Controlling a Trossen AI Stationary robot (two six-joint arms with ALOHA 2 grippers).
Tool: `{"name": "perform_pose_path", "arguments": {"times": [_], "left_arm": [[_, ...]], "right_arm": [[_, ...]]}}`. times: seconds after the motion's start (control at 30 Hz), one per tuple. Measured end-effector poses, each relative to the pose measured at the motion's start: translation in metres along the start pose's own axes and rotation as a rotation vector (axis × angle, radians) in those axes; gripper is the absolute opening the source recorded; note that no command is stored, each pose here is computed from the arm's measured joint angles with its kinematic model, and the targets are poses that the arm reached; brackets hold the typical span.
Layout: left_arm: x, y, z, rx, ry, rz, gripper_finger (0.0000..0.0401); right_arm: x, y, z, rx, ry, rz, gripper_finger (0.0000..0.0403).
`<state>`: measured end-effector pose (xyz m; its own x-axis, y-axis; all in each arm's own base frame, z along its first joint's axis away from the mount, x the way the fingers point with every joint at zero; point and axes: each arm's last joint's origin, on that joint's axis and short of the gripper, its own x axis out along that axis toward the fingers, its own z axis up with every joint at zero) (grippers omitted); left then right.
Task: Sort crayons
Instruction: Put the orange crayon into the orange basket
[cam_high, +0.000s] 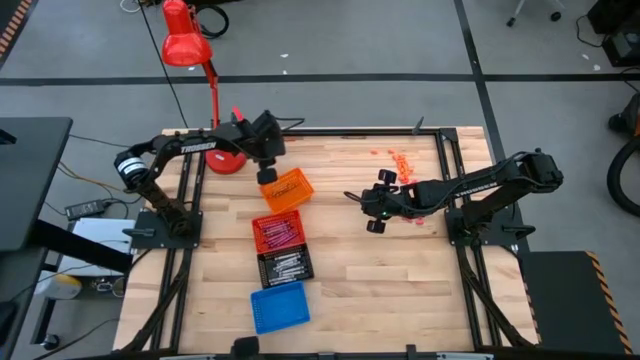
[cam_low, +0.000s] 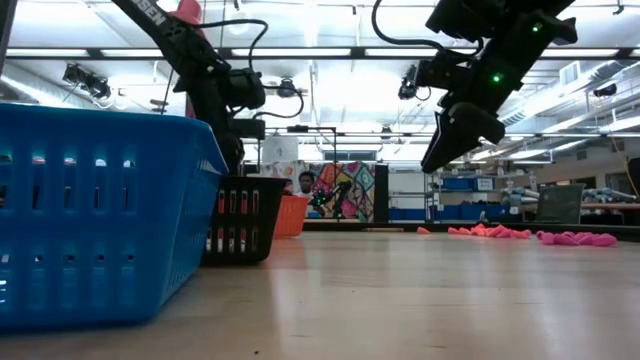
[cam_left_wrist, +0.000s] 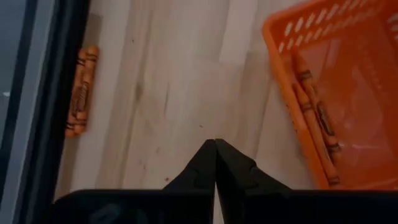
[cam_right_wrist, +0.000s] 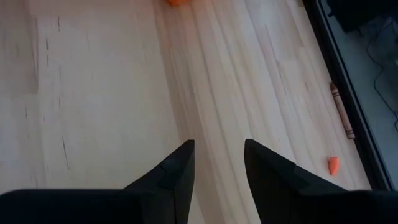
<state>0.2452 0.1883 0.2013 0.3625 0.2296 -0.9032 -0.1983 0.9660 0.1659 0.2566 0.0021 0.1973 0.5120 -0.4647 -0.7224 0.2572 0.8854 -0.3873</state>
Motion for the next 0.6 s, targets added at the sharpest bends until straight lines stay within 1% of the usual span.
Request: {"name": "perform_pose_path", "arguments": {"times": [0.13, 0.27, 0.3, 0.4, 0.53, 0.6], "left_arm": [[0.002, 0.009, 0.002, -0.008, -0.048, 0.04, 0.0009], [0.007, 0.029, 0.004, -0.062, -0.12, 0.14, 0.002], [0.009, 0.034, 0.005, -0.076, -0.139, 0.166, 0.0029], [0.019, 0.045, 0.001, -0.099, -0.12, 0.174, 0.0066], [0.035, 0.06, 0.002, -0.119, -0.063, 0.16, 0.012], [0.042, 0.068, 0.003, -0.116, -0.025, 0.147, 0.0141]], "right_arm": [[0.0, 0.001, 0.001, 0.003, -0.013, 0.017, 0.0143], [0.0, 0.001, 0.003, 0.009, -0.031, 0.031, 0.0143], [0.0, 0.001, 0.004, 0.009, -0.036, 0.036, 0.0143], [0.0, 0.002, 0.007, 0.013, -0.067, 0.058, 0.0143], [-0.001, 0.002, 0.011, 0.006, -0.107, 0.069, 0.0143], [-0.001, 0.002, 0.012, 0.003, -0.115, 0.071, 0.0143]]}}
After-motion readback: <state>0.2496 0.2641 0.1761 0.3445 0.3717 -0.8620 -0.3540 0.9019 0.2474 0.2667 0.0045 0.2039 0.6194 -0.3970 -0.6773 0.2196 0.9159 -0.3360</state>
